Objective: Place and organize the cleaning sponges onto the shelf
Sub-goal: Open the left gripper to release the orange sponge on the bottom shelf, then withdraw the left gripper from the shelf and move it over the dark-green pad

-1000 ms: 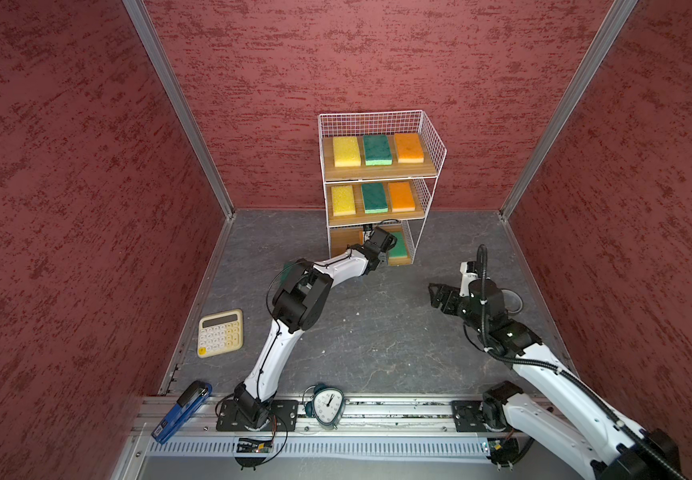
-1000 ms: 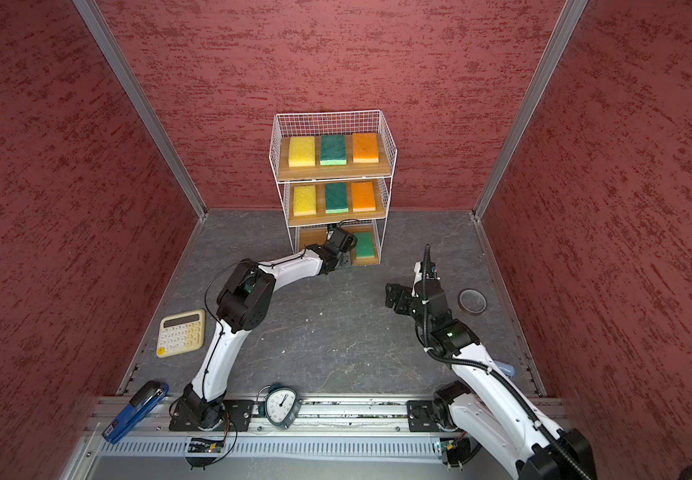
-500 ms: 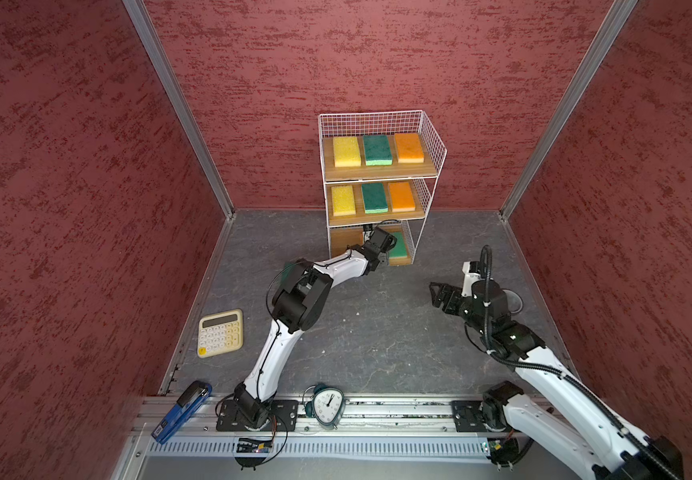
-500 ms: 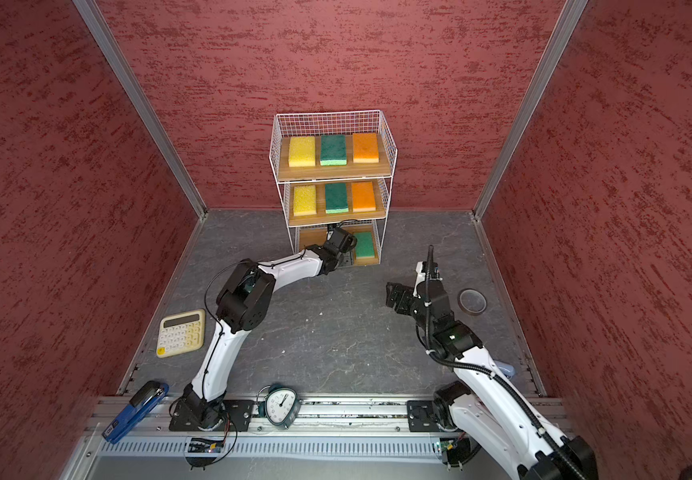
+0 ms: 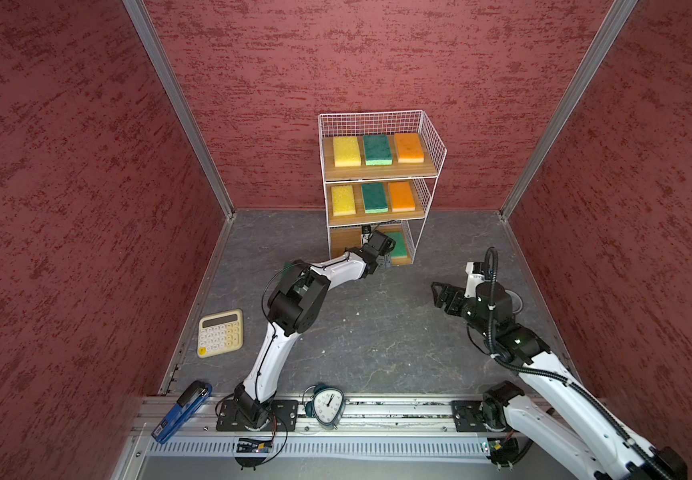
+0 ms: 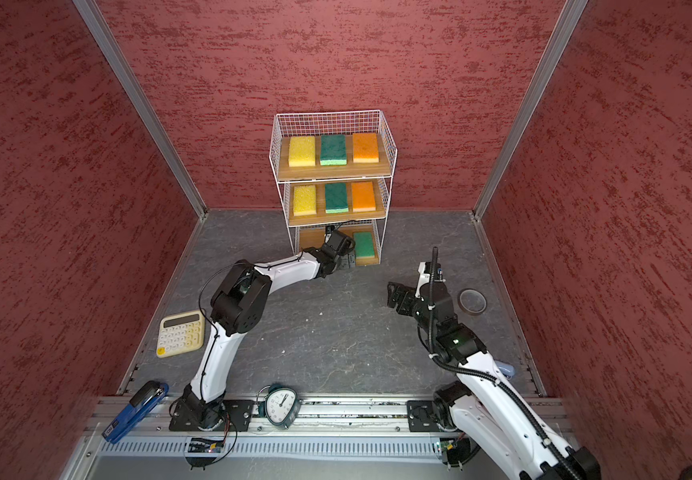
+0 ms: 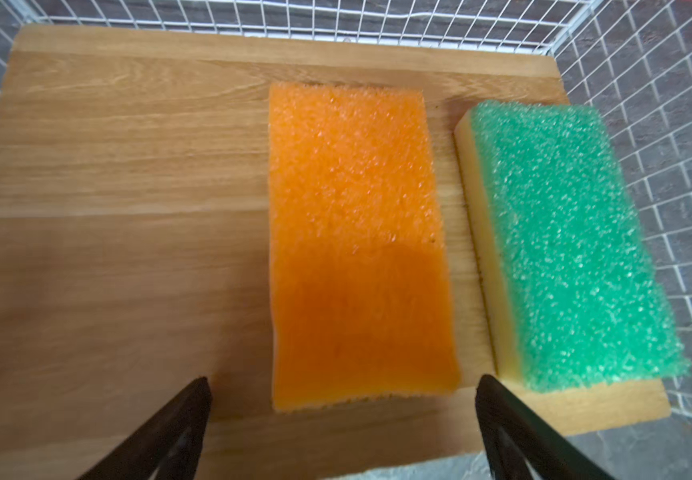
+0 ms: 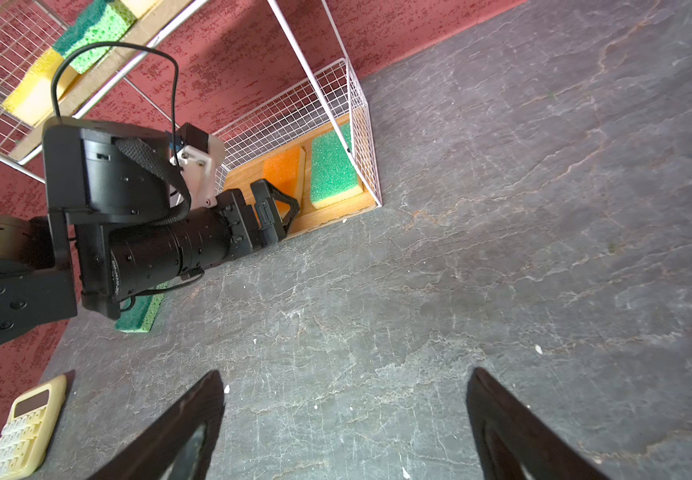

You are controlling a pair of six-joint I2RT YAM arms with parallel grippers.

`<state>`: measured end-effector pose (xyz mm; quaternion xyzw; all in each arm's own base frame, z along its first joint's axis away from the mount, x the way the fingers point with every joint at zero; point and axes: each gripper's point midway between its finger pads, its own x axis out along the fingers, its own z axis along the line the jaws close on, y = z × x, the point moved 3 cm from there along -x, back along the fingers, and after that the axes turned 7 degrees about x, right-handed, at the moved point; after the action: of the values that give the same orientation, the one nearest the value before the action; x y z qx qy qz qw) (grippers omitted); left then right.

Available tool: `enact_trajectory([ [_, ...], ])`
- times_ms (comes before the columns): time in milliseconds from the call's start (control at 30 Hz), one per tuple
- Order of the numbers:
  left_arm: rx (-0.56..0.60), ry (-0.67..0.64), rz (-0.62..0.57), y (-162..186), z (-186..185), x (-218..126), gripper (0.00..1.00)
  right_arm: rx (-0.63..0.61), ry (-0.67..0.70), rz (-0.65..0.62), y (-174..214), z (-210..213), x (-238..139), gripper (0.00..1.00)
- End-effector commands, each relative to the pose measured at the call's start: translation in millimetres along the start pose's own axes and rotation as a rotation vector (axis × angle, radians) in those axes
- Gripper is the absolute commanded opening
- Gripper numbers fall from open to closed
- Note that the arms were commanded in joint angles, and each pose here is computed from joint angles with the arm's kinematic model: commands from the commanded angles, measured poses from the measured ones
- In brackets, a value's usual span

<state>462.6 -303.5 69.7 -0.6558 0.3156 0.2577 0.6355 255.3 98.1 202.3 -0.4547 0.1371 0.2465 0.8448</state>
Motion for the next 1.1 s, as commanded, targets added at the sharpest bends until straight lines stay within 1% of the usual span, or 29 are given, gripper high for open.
enact_trajectory([
  [0,0.027,-0.001,-0.007,0.3,-1.2,-19.8,1.0,0.015,0.007,0.001,1.0,-3.9,-2.2,0.92],
  [167,0.071,0.009,-0.072,-1.5,-5.3,-52.0,1.0,0.012,0.012,-0.001,0.1,-3.9,-3.2,0.92],
  [333,0.143,0.013,-0.107,8.1,-11.7,-84.8,0.98,0.017,0.018,-0.004,-0.1,-5.1,-4.9,0.92],
  [500,0.194,-0.013,-0.103,23.5,-3.6,-115.7,0.99,0.022,0.016,-0.004,-0.2,-4.8,-6.5,0.92],
  [600,0.207,-0.028,-0.088,35.9,9.4,-132.3,0.99,0.025,0.016,0.0,0.3,-4.7,-5.9,0.91],
  [800,0.19,-0.051,-0.052,67.2,47.8,-158.5,0.99,0.03,0.033,0.011,0.2,-5.6,-5.0,0.91],
  [900,0.186,-0.097,-0.044,79.8,69.6,-170.0,0.99,0.042,0.044,0.019,0.8,-6.6,-3.1,0.92],
  [1067,0.133,-0.135,-0.069,92.7,103.8,-190.8,1.0,0.069,0.056,0.032,0.4,-5.9,1.6,0.92],
])
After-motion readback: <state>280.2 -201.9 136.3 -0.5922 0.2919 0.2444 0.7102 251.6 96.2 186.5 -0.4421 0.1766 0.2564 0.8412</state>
